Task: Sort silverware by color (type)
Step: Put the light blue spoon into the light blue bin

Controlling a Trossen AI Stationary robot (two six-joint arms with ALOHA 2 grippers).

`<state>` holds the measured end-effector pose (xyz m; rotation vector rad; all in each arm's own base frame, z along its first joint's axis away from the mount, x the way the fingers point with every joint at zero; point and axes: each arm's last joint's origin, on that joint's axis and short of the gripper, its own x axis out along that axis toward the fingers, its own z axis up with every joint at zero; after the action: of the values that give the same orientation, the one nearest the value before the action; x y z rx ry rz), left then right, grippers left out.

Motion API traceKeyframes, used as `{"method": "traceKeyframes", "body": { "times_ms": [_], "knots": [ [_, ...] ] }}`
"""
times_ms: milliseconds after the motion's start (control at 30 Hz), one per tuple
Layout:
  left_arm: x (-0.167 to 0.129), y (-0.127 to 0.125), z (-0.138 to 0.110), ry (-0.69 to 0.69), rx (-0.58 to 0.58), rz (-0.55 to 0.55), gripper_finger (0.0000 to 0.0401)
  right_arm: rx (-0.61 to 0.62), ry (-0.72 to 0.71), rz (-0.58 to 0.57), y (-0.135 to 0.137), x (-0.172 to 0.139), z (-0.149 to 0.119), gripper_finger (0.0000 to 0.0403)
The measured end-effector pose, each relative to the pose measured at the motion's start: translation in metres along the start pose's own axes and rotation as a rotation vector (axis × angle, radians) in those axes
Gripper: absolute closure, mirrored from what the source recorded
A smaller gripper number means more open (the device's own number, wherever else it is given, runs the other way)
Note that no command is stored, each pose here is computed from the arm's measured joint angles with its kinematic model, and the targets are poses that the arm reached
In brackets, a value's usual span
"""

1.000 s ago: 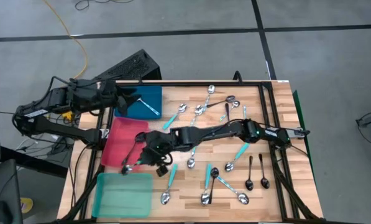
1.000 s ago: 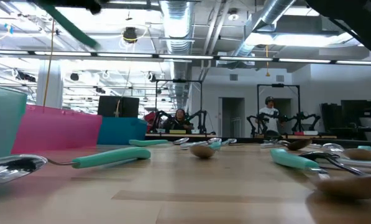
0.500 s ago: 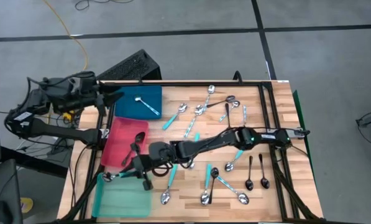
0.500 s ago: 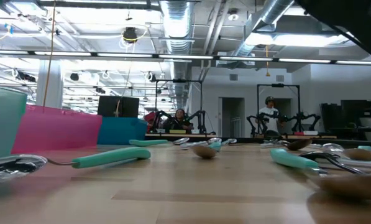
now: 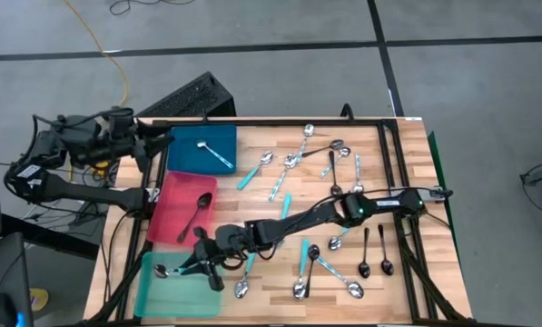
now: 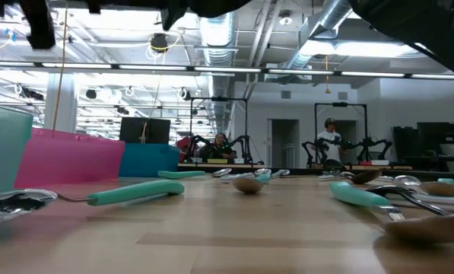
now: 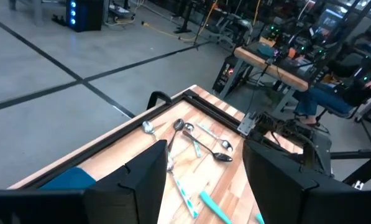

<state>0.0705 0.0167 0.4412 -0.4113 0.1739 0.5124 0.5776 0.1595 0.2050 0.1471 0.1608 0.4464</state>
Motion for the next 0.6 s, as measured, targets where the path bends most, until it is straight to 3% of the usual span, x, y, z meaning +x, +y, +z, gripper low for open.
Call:
{"method": "traceKeyframes", "body": {
  "times_ms": [200,600],
  "knots": [
    [0.0,0.001,-0.001,0.012,0.005,0.009,0.0207,0.037,0.098,0.0,0.0,0.009,-0.035,0.0323],
    [0.0,0.001,-0.002,0.014,-0.019,0.013,0.0207,-0.002,0.146,-0.065,-0.01,0.009,-0.045,0.0323]
  ]
}}
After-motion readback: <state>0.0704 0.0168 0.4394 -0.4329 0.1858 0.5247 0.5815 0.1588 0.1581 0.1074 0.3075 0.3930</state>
